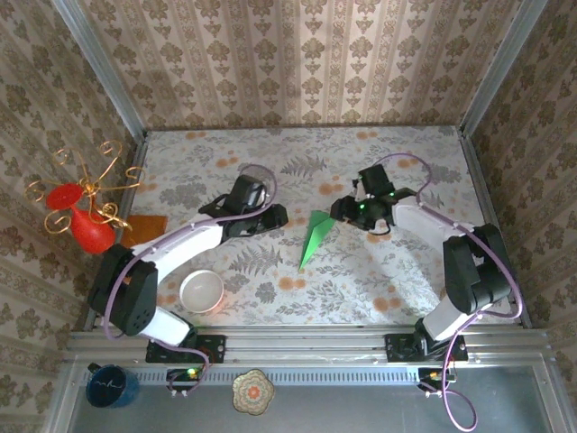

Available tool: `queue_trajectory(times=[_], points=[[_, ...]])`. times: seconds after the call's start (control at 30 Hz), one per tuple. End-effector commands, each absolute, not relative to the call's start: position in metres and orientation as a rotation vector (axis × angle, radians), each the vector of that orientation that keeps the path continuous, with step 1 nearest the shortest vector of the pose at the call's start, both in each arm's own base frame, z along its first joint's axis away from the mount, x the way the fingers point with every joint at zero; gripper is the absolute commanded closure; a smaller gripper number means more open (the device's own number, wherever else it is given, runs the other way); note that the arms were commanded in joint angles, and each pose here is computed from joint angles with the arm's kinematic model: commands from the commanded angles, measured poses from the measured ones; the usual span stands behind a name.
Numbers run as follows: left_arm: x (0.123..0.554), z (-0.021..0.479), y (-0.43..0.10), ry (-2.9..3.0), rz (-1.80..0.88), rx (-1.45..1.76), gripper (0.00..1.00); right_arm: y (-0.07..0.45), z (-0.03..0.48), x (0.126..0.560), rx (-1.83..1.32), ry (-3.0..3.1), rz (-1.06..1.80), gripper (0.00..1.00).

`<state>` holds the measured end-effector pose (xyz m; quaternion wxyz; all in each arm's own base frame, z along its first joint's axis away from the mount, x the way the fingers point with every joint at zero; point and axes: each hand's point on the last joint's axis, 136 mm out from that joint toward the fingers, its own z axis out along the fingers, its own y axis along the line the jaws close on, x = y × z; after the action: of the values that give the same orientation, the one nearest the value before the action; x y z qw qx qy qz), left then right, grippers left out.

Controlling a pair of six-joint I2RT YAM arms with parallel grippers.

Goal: Fold a paper plane with a square sheet of paper (pick it up from the middle)
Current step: Turn over a paper plane at the top-center of the table.

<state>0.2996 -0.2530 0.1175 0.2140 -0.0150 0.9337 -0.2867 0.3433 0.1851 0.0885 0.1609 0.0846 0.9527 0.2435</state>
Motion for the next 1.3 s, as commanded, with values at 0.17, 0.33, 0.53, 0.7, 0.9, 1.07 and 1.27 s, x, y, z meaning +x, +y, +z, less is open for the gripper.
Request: queue_trajectory(times=[0.17,0.33,0.53,0.7,0.9,1.07,1.27], points=[[0.285,0.118,-0.205,2.500,-0.652,-0.019,0.26,0.187,0.086,0.308,0.219,2.796,0.089,0.34],[0.277,0.117,-0.197,2.485,-0.636,0.030,0.15,0.210,0.087,0.316,0.215,2.778,0.084,0.30],[0.277,0.110,-0.202,2.503,-0.660,0.064,0.00,0.227,0.073,0.325,0.293,2.799,0.118,0.29],[0.277,0.101,-0.210,2.525,-0.707,0.064,0.00,0.230,0.059,0.329,0.356,2.815,0.098,0.30],[0.278,0.090,-0.214,2.557,-0.714,0.060,0.00,0.220,0.050,0.326,0.421,2.822,0.048,0.39],[0.280,0.086,-0.218,2.576,-0.722,0.055,0.00,0.212,0.053,0.322,0.457,2.814,0.029,0.48],[0.281,0.081,-0.219,2.594,-0.712,0.046,0.00,0.205,0.054,0.320,0.501,2.783,0.050,0.57]])
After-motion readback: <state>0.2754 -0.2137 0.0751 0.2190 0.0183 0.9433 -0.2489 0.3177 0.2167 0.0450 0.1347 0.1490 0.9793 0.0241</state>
